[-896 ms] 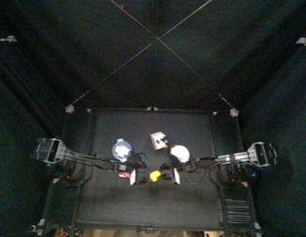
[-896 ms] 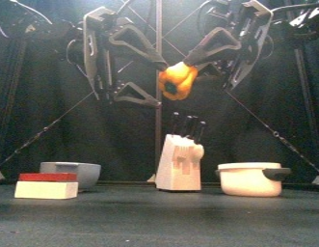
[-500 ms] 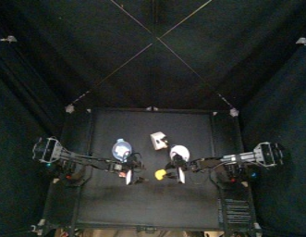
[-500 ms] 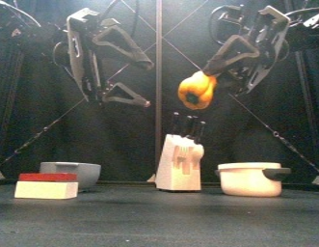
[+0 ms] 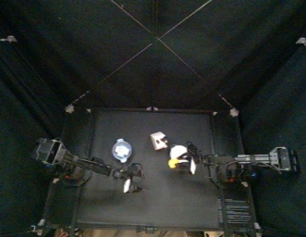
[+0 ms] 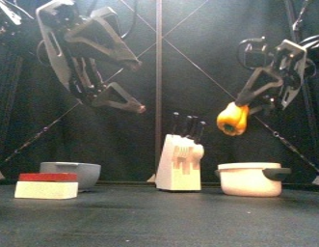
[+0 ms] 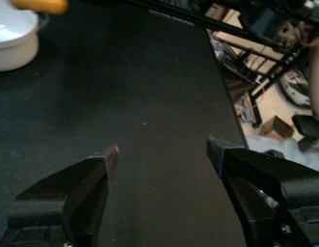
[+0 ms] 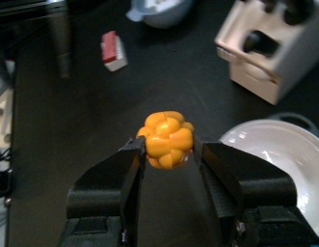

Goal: Put squash in pot

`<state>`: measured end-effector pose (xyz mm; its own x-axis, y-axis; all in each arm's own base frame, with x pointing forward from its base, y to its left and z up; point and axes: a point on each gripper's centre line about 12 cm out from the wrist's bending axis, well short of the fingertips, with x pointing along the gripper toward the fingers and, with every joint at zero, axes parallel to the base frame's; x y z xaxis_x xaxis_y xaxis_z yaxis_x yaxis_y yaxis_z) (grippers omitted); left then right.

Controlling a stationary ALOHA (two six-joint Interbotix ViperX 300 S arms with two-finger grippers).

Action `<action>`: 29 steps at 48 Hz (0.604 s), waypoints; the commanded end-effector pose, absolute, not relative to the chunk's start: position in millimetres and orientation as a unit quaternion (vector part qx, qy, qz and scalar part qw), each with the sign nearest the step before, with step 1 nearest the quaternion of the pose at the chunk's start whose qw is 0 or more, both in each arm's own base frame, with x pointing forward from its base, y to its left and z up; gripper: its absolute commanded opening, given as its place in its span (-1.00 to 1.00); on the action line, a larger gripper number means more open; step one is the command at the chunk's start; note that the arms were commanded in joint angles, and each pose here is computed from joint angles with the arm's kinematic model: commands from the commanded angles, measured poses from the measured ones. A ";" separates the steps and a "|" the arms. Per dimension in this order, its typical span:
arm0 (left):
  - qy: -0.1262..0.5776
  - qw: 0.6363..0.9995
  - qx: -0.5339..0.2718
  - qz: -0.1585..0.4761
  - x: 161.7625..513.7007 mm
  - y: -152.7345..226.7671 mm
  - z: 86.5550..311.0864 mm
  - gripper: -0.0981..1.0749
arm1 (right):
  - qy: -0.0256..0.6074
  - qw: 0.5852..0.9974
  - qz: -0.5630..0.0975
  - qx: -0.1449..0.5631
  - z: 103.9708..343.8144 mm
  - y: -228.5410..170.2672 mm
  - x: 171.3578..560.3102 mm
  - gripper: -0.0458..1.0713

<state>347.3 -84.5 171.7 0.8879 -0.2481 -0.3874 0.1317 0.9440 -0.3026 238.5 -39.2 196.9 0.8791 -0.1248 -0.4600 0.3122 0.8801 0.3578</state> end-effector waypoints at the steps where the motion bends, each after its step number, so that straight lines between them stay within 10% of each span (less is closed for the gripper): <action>1: 0.207 0.963 -0.122 -0.126 345.7 -98.6 176.9 0.93 | 0.205 0.937 -0.156 0.237 196.1 -58.0 234.4 0.34; 29: 0.235 0.954 -0.110 -0.148 342.8 -118.1 157.9 0.93 | 0.207 0.907 -0.229 0.286 174.3 -83.1 213.2 0.51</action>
